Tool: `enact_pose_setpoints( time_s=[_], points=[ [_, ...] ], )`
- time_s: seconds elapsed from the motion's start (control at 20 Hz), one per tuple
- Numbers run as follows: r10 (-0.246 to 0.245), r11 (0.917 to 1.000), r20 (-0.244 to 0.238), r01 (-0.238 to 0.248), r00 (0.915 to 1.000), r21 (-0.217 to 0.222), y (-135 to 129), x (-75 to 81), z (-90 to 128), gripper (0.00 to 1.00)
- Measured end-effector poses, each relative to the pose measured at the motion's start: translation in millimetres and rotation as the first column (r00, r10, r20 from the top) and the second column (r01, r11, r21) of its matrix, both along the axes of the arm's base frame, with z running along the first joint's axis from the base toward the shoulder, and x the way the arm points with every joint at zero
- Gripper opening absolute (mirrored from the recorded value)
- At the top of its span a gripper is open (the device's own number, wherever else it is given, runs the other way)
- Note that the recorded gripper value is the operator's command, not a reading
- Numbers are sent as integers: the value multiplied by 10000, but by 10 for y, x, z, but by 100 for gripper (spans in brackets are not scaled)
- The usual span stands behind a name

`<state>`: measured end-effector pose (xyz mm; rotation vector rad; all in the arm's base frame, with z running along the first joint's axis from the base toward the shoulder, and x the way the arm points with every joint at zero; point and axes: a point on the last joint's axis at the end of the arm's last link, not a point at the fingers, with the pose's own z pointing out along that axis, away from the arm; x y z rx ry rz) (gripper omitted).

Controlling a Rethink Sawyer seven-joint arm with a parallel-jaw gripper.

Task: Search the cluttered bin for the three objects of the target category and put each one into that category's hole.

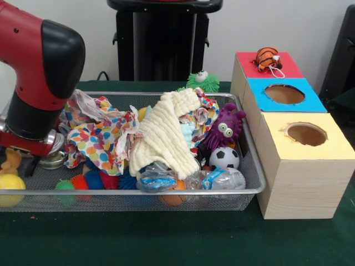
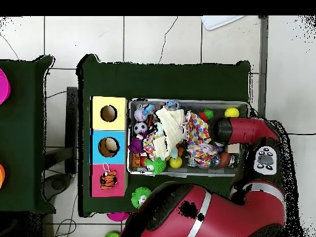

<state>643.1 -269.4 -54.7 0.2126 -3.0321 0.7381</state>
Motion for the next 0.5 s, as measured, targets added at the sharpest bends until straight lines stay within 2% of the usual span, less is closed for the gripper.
enact_pose_setpoints(
  time_s=[0.45, 0.5],
  points=[
    [215, 9994, 231, -209, 9995, -284, -75, 150, 76, 100],
    [241, 9991, 219, -234, 9995, -341, -107, 143, 72, 0]
  ],
)
